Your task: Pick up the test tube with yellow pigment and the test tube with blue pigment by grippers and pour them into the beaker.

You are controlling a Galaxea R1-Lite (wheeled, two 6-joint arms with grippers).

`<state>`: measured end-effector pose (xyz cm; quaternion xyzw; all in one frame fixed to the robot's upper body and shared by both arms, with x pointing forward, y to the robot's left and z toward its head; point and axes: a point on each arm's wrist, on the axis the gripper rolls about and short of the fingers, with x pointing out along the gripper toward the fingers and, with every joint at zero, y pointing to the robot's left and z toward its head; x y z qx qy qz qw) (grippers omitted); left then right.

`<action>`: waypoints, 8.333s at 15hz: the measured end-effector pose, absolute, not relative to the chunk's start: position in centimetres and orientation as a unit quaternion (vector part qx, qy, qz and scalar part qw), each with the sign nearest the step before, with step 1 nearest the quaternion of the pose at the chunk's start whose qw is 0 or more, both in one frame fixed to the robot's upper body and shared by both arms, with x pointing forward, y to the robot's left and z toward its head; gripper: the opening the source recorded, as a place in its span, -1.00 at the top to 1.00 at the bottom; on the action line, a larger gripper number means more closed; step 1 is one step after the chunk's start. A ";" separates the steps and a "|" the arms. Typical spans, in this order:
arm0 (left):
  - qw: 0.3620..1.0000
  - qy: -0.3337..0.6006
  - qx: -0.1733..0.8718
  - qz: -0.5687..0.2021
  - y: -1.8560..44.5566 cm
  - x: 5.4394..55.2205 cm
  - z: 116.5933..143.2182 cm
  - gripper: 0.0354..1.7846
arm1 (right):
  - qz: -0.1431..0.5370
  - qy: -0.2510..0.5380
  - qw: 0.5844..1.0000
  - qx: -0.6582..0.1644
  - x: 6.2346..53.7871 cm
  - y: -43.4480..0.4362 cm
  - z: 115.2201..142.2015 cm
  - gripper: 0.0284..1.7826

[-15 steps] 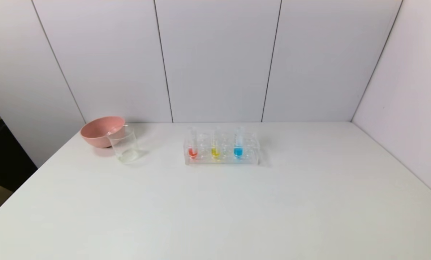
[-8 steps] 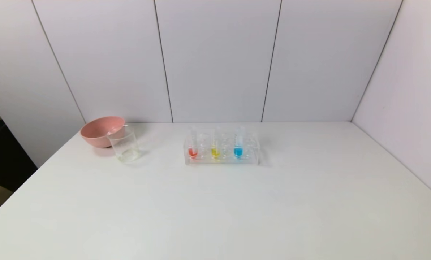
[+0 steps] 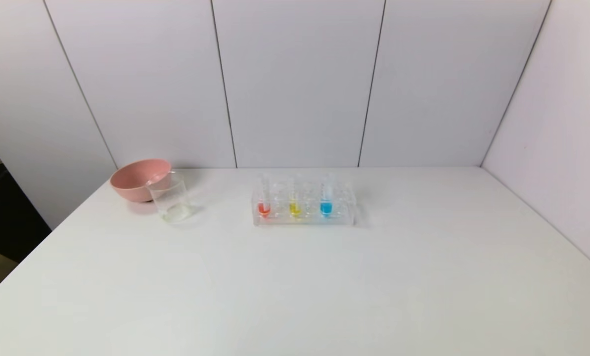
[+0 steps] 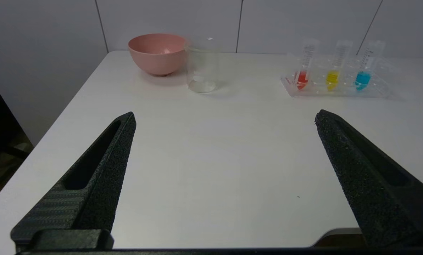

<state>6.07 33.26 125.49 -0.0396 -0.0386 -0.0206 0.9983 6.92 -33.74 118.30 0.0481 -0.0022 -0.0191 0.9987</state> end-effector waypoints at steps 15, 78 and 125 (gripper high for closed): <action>0.998 -0.014 -0.041 -0.044 32.6 24.8 135.5 -0.98 | -0.019 -0.002 0.999 0.048 6.9 -33.7 118.3 -0.92; 0.998 0.001 -0.045 -0.053 5.8 46.4 119.0 -0.94 | -0.019 -0.002 0.999 0.048 6.9 -33.7 118.3 -0.92; 0.998 0.016 -0.028 -0.051 5.3 47.5 120.7 0.42 | -0.019 -0.002 0.999 0.048 6.9 -33.7 118.3 -0.92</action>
